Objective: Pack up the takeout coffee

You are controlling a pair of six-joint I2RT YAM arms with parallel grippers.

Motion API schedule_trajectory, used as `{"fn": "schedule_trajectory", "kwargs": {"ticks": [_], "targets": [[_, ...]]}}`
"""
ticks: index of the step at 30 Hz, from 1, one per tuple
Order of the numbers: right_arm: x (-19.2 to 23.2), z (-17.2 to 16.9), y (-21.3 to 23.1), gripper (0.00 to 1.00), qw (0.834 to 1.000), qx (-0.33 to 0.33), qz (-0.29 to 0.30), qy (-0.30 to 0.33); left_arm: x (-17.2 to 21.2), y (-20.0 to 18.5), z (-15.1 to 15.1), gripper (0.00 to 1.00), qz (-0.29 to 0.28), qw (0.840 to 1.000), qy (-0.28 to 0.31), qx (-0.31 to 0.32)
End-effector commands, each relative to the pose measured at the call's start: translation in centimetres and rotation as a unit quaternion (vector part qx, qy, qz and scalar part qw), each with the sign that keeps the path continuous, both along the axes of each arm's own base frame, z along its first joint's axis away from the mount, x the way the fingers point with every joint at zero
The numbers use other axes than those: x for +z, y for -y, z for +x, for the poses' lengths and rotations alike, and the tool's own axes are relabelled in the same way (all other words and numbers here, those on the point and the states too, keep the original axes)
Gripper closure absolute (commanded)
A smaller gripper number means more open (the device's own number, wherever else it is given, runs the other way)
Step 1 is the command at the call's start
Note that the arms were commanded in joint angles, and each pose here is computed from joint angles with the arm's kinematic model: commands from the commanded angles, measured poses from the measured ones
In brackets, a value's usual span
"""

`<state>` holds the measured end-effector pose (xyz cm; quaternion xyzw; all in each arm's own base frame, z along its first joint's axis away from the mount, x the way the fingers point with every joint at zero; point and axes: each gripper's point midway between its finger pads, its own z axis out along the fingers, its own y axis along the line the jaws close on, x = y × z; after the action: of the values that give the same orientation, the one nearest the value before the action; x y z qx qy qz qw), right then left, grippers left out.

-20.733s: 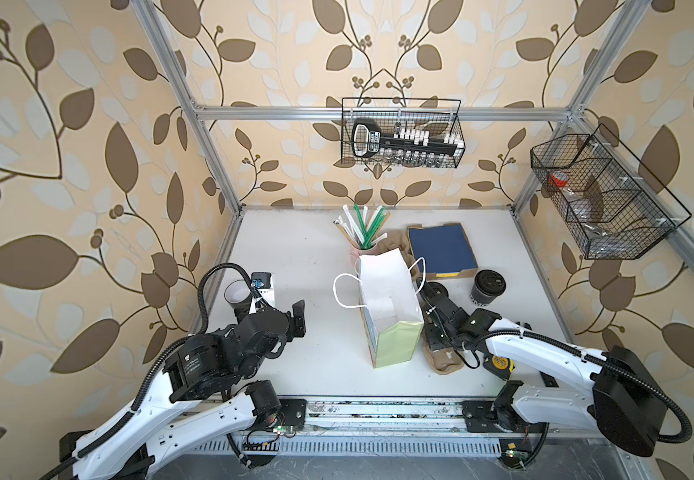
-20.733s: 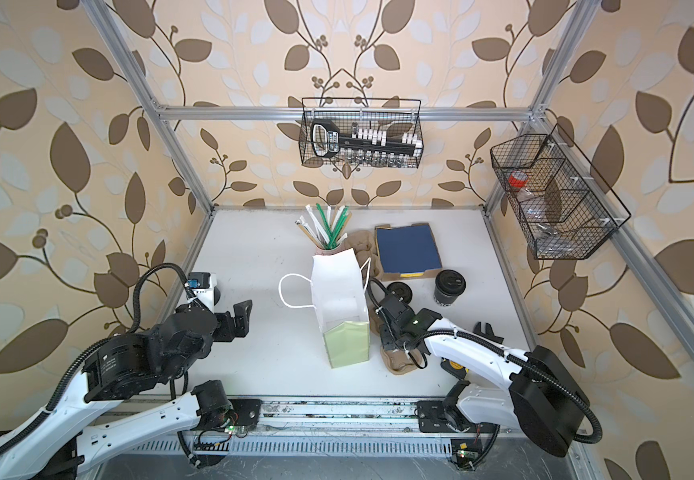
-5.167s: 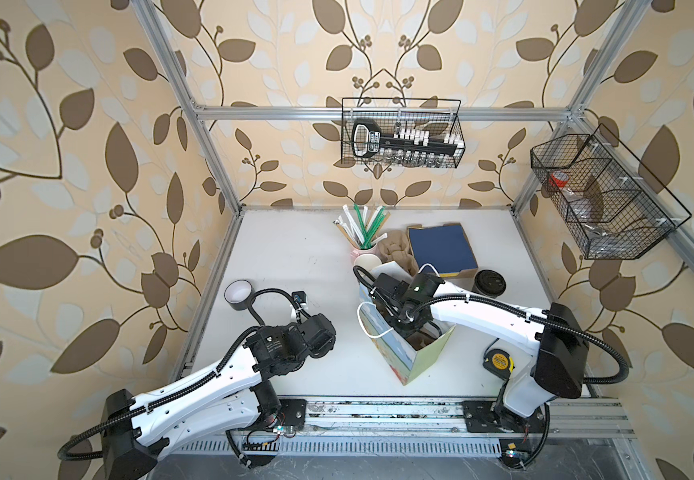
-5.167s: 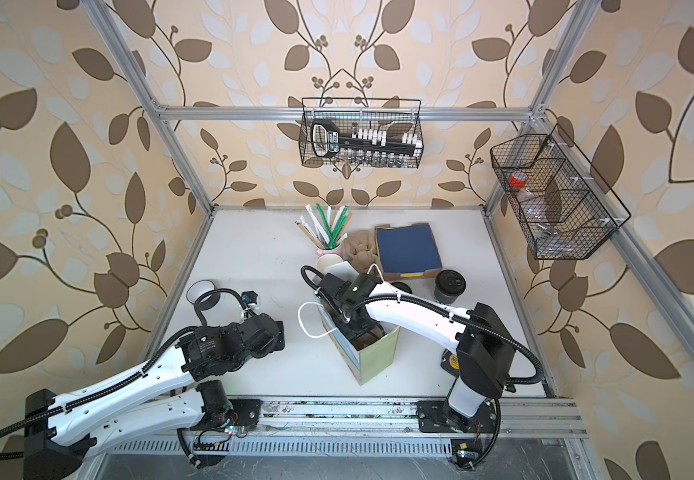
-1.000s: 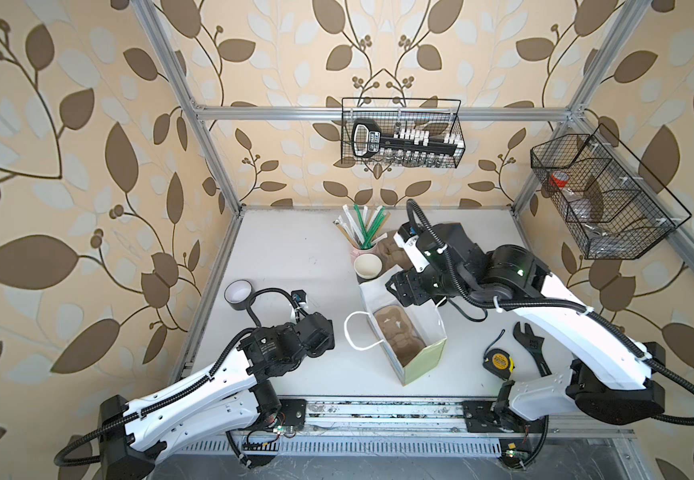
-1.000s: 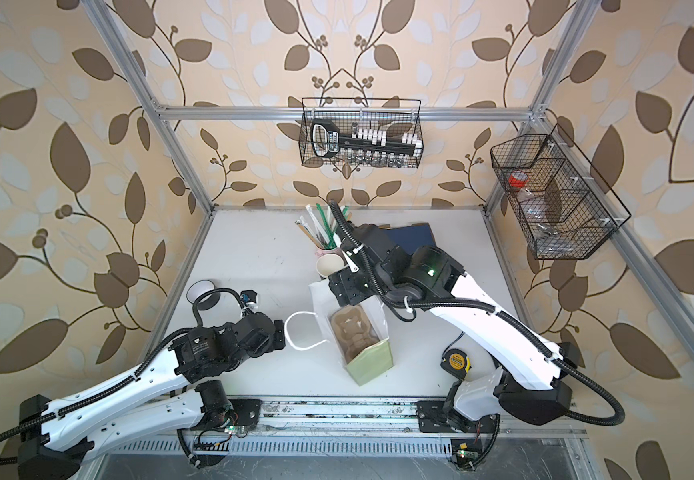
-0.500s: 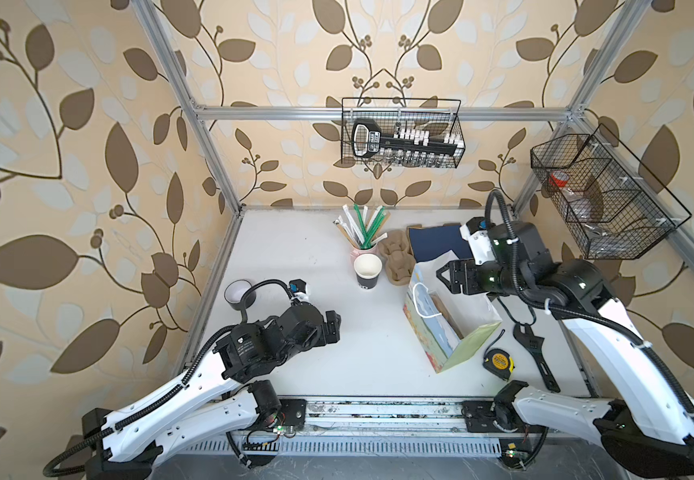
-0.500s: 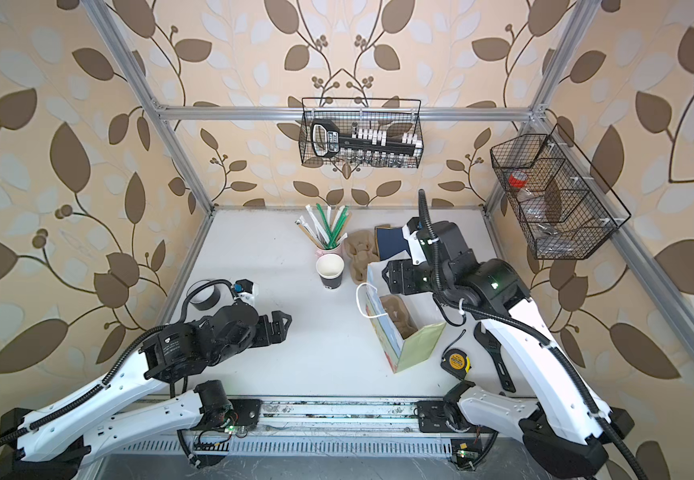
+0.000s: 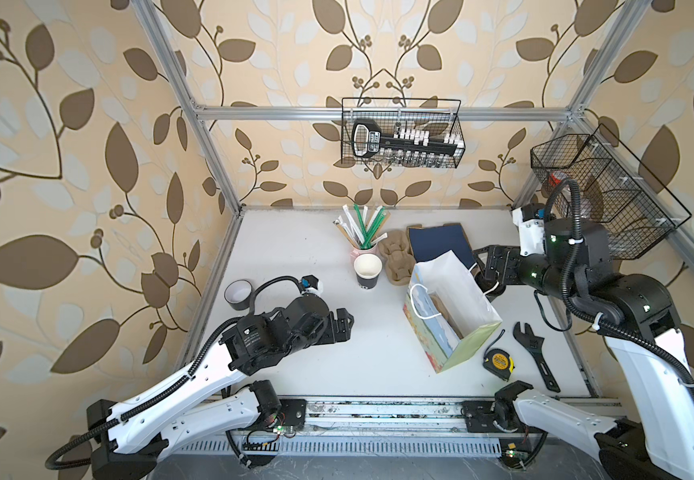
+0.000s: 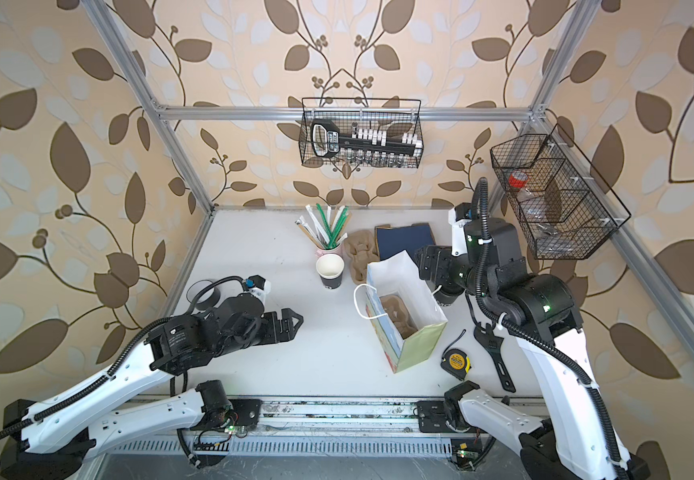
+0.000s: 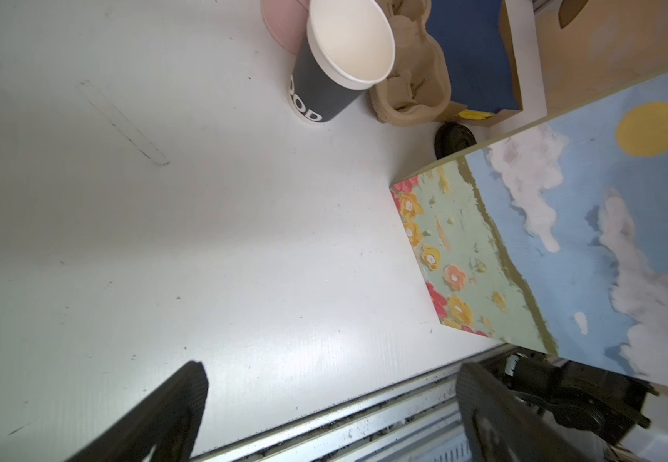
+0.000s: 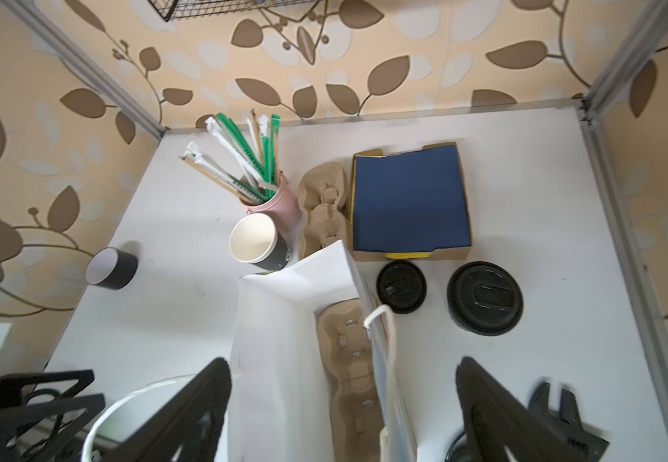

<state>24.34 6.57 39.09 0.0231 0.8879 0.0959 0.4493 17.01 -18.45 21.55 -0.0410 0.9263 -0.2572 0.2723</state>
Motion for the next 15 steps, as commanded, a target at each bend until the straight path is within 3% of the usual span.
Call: {"fn": "schedule_trajectory", "kwargs": {"ticks": [1,4,11,15], "targets": [[-0.6,0.0,3.9,0.08,0.995,-0.078,-0.055,-0.006,3.7,2.8,0.2,0.01,-0.078,0.997,0.003,-0.024],[-1.7,0.5,5.8,0.08,0.991,-0.122,-0.061,-0.012,5.1,4.1,0.3,0.01,-0.108,0.993,0.002,-0.037],[-5.9,2.6,7.1,0.07,0.985,-0.16,0.002,-0.065,7.9,6.2,0.6,0.01,-0.155,0.986,0.001,-0.052],[-8.2,3.4,8.4,0.07,0.978,-0.191,-0.003,-0.086,8.4,7.4,0.9,0.01,-0.182,0.982,-0.01,-0.052]]}}
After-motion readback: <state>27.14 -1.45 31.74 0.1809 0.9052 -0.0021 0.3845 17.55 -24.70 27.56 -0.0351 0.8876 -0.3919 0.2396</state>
